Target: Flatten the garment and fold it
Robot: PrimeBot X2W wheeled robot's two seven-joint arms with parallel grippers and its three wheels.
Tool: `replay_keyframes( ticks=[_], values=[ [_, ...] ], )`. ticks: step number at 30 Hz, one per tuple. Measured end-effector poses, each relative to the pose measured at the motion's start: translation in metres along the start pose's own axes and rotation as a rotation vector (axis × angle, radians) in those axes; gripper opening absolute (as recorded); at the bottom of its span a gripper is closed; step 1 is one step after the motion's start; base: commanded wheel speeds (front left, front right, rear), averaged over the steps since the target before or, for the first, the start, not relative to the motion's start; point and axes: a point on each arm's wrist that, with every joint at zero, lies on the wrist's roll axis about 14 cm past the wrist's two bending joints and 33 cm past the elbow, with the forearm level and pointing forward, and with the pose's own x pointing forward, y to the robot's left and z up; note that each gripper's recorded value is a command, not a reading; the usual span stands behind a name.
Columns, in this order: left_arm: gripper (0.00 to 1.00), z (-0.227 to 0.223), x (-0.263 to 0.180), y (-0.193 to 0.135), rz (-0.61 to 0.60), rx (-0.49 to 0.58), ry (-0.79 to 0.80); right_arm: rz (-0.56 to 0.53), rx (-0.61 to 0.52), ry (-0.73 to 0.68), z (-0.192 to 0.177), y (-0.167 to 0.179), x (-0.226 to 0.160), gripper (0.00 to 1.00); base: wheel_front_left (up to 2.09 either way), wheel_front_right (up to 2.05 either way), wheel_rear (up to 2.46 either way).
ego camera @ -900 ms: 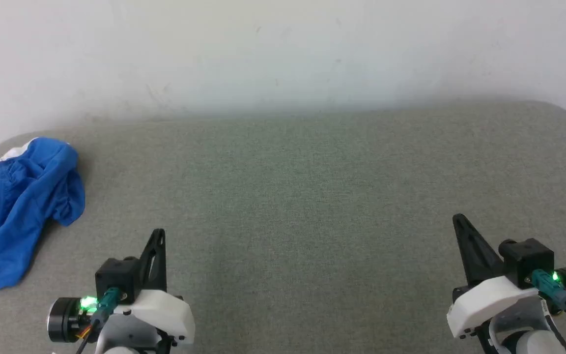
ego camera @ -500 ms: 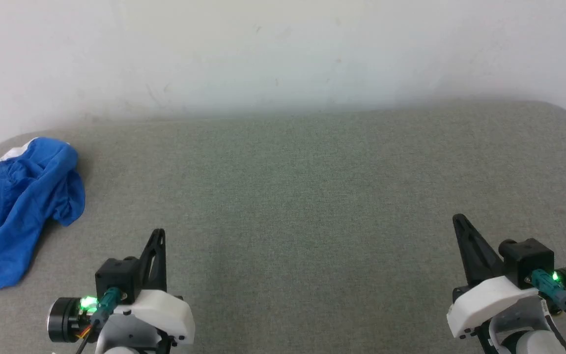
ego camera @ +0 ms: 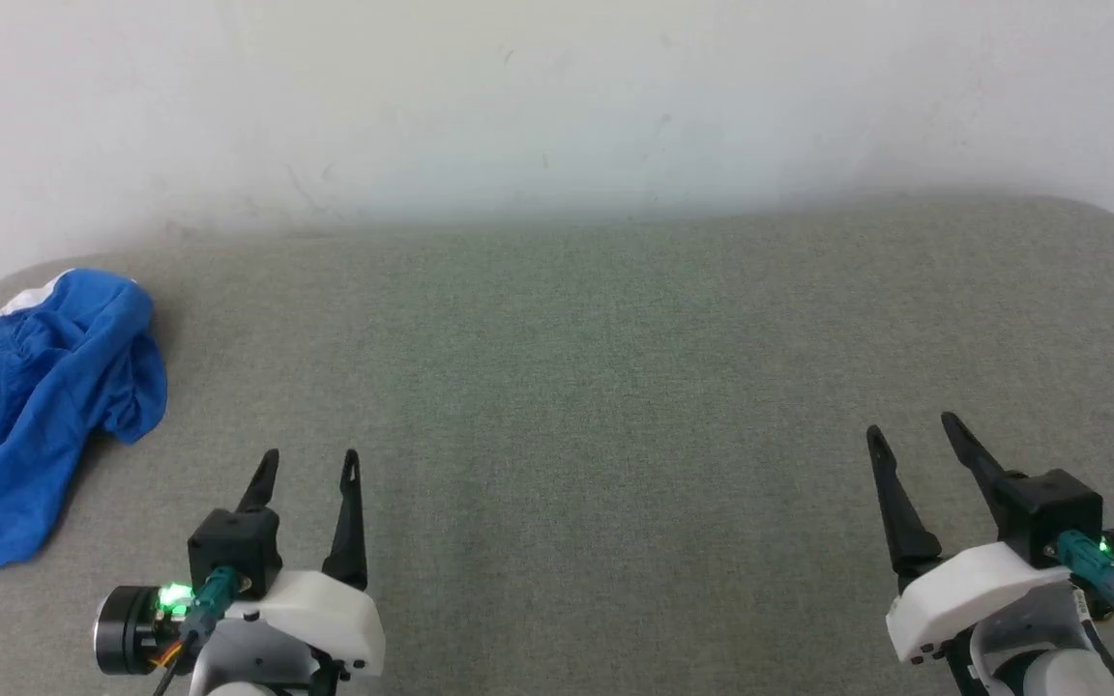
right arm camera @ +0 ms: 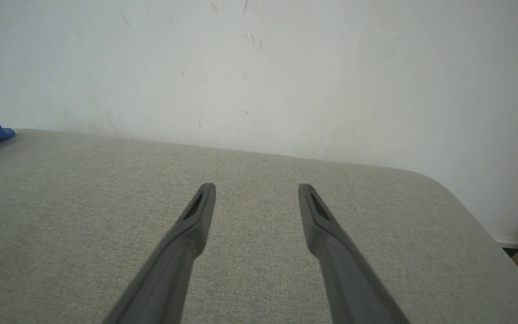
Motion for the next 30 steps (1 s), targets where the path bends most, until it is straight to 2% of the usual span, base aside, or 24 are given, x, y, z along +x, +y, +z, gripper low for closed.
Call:
replay_keyframes(
  ticks=[15,30],
  values=[
    [1.0,0.002,-0.003,0.004,0.034,0.002,-0.022,-0.01,0.028,-0.038,0.006,-0.004,0.004,1.0,0.0,0.0,0.0],
    [1.0,0.002,-0.017,0.036,0.157,0.009,-0.041,0.052,0.044,-0.077,0.012,0.015,0.022,1.0,0.0,0.0,0.0]
  ],
)
